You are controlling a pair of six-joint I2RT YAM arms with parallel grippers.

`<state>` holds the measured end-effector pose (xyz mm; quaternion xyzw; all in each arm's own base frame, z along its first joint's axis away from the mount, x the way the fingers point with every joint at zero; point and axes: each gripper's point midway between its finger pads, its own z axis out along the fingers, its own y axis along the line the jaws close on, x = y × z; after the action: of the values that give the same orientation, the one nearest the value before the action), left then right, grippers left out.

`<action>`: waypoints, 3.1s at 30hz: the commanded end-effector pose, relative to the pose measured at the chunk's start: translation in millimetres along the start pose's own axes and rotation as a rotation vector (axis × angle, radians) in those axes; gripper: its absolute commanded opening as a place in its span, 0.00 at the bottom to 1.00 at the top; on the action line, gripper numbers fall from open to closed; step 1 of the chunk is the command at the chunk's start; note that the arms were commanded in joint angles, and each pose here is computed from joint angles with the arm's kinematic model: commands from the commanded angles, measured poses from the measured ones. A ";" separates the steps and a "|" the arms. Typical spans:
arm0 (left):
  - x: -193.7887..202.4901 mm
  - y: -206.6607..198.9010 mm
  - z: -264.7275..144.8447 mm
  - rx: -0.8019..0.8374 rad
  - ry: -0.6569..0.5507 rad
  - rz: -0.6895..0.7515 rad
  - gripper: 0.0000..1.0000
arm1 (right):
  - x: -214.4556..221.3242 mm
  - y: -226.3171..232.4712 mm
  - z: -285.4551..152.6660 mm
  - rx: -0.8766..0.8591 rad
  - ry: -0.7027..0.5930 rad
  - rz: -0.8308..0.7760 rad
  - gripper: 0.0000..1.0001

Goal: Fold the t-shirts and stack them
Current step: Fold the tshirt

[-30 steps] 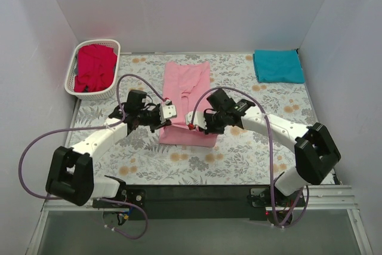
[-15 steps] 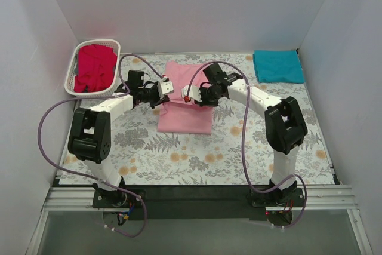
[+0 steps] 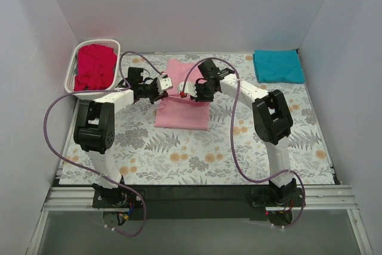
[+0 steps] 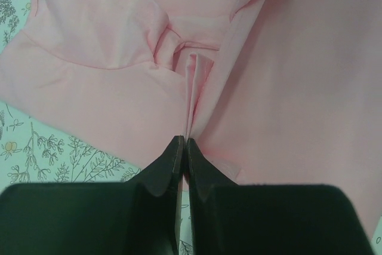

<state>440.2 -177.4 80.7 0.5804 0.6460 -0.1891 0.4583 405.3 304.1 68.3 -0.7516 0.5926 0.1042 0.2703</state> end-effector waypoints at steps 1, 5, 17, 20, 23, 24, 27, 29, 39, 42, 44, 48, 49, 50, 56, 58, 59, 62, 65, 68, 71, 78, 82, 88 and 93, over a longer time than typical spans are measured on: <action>-19.9 20.8 -10.1 -0.047 -0.046 0.076 0.00 | -7.7 -20.3 -15.0 0.043 -0.011 -0.050 0.01; -28.0 21.1 -18.1 -0.055 -0.062 0.098 0.00 | -16.1 -24.6 -27.3 0.064 -0.027 -0.058 0.01; -26.7 39.2 -17.3 -0.084 -0.069 0.103 0.00 | -18.4 -33.2 -21.6 0.071 -0.027 -0.074 0.01; -14.7 38.2 -13.4 -0.080 -0.049 0.087 0.00 | -15.7 -37.9 -12.8 0.069 -0.023 -0.073 0.01; -4.4 39.1 -11.6 -0.089 -0.033 0.077 0.03 | -13.3 -43.2 -4.7 0.072 -0.016 -0.068 0.01; -4.8 43.5 -11.4 -0.108 -0.034 0.089 0.15 | -12.0 -45.1 -3.7 0.077 -0.009 -0.061 0.06; -12.1 59.9 -15.4 -0.177 -0.054 0.087 0.62 | -9.8 -52.3 -4.1 0.101 0.011 -0.039 0.49; -21.7 73.9 -22.4 -0.229 -0.072 0.061 0.70 | -13.1 -55.4 -13.2 0.123 0.012 -0.029 0.63; -54.3 63.1 -57.9 -0.212 -0.119 -0.119 0.55 | -51.0 -37.7 -75.3 0.170 -0.101 0.162 0.63; -47.9 32.3 -59.1 -0.161 -0.113 -0.222 0.38 | -56.8 -13.0 -68.5 0.085 -0.151 0.278 0.59; -41.0 17.7 -56.3 -0.133 -0.093 -0.284 0.29 | -55.8 -1.0 -59.9 0.034 -0.163 0.340 0.54; -23.8 -6.4 -47.1 -0.097 -0.043 -0.447 0.21 | -64.1 18.3 -41.6 -0.087 -0.217 0.490 0.48; -16.2 -10.6 -43.4 -0.095 -0.022 -0.485 0.20 | -61.7 24.5 -32.5 -0.118 -0.211 0.532 0.47; -9.6 -15.0 -38.7 -0.099 0.006 -0.502 0.20 | -59.9 28.2 -26.8 -0.135 -0.208 0.553 0.46; 27.2 -42.6 -17.2 -0.065 0.139 -0.607 0.17 | -31.7 47.1 11.3 -0.216 -0.142 0.665 0.45; 41.6 -57.2 -13.6 -0.062 0.201 -0.609 0.17 | -18.0 54.8 21.4 -0.227 -0.103 0.684 0.44; 42.9 -66.0 -10.2 -0.047 0.219 -0.602 0.17 | -13.1 58.7 24.1 -0.237 -0.091 0.693 0.44; 53.9 -91.5 -5.7 -0.019 0.291 -0.614 0.17 | 5.8 73.9 29.3 -0.252 -0.040 0.712 0.44; 54.1 -126.6 -6.4 0.041 0.344 -0.632 0.15 | 22.2 93.8 25.8 -0.273 0.005 0.725 0.43; 43.6 -172.9 -12.4 0.124 0.377 -0.655 0.14 | 34.7 120.3 13.0 -0.298 0.037 0.725 0.43; 29.6 -197.6 -24.1 0.146 0.375 -0.694 0.14 | 35.4 147.4 -7.7 -0.328 0.036 0.713 0.42; -30.5 -182.2 -57.7 0.108 0.218 -0.584 0.29 | 16.6 164.4 -65.1 -0.271 -0.043 0.600 0.52; -58.2 -171.3 -77.6 0.069 0.139 -0.500 0.41 | 5.4 153.7 -101.1 -0.153 -0.087 0.486 0.55; -63.6 -184.4 -94.8 0.106 0.067 -0.382 0.48 | 22.7 167.0 -100.2 -0.087 0.004 0.388 0.56; -49.3 -205.1 -92.7 0.144 0.018 -0.199 0.53 | 26.2 165.6 -83.0 0.000 0.056 0.305 0.56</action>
<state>223.4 -183.6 113.2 0.4870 0.7435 -0.2768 0.3652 228.3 211.1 84.4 -0.6369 0.7209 0.1754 0.2095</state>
